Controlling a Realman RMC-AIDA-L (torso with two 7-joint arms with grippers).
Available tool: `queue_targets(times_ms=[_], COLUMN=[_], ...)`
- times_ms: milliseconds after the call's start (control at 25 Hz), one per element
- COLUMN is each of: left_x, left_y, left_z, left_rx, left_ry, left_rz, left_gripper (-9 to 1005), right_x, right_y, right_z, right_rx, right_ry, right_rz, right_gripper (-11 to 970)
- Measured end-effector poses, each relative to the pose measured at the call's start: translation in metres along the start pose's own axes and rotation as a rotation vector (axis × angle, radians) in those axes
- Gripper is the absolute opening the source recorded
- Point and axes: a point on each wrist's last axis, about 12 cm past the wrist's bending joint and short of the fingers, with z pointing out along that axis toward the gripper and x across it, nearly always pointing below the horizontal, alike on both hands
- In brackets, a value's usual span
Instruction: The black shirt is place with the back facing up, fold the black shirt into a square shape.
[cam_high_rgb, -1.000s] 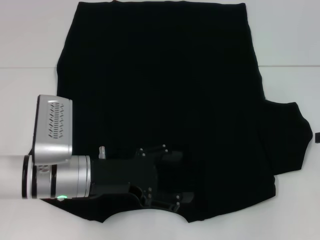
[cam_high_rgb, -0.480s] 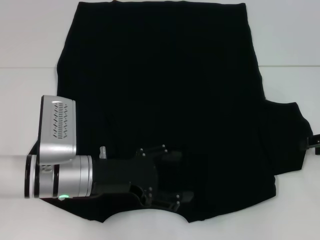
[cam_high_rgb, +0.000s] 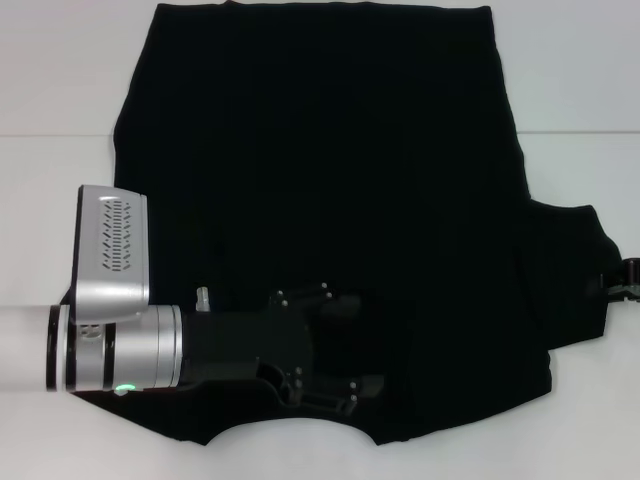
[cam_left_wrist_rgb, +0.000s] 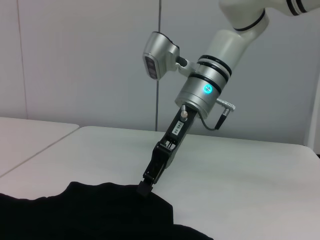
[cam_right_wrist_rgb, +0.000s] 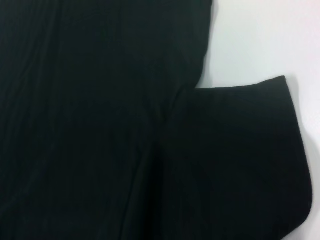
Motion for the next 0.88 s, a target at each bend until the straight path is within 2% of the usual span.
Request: queue_targets(times_ms=[360, 720, 880], left_x=[0.002, 0.003, 0.003], left_y=[0.000, -0.004, -0.005], left_z=[-0.001, 0.000, 0.000], left_rx=[-0.012, -0.001, -0.001], left_ry=[0.003, -0.013, -0.031], left_rz=[-0.005, -0.046, -0.063], left_gripper=[950, 949, 949], right_x=[0.004, 0.002, -0.002], right_y=[-0.001, -0.017, -0.018], right_z=[0.003, -0.014, -0.016], right_rx=[0.002, 0.004, 0.006], right_ry=[-0.007, -0.094, -0.119], right_rz=[0.001, -0.006, -0.039], right_gripper=[285, 9, 10])
